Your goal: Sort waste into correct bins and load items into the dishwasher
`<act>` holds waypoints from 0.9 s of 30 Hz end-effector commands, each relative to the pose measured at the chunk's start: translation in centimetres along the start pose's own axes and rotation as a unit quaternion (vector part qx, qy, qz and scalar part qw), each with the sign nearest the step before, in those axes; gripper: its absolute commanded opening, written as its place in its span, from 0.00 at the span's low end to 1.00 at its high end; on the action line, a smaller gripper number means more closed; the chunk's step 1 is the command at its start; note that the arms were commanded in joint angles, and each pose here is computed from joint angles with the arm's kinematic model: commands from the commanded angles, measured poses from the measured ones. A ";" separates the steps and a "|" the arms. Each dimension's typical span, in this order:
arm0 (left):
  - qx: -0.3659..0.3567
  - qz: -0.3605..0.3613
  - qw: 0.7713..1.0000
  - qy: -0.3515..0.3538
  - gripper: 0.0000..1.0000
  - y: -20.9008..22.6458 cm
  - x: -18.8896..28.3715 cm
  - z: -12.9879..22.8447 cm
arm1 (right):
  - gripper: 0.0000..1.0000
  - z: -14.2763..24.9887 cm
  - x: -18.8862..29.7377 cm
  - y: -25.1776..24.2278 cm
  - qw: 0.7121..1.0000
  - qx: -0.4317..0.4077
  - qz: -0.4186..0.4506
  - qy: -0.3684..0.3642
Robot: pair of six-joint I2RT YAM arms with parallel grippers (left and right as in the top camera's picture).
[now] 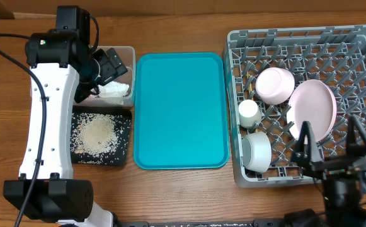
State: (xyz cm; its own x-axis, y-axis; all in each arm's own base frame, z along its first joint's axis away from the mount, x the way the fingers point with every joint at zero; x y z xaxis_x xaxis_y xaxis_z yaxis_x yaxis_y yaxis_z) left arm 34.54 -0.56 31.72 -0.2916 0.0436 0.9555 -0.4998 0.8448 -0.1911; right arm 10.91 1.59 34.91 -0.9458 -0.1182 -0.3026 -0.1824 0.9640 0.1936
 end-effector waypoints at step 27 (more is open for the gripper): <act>0.000 0.006 1.000 -0.009 1.00 -0.1 0.6 -0.1 | 1.00 17.5 0.9 -4.9 0.987 -0.005 0.058 0.151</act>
State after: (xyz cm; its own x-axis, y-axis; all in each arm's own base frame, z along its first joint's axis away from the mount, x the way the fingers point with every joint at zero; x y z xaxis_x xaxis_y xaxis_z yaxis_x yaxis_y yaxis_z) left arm 34.54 -0.56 31.72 -0.2916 0.0436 0.9555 -0.4995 0.8450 -0.1910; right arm 15.64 1.12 17.60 -0.9966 -0.0813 0.0146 -0.0763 0.9735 0.2154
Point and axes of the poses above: each gripper's point midway between its finger pads, its own x axis back along the fingers, its own y axis along the line the jaws close on, z = x × y, the point moved 9 cm from there along x, back along the fingers, and after that the axes turned 2 degrees about -x, right-handed, at the moved point
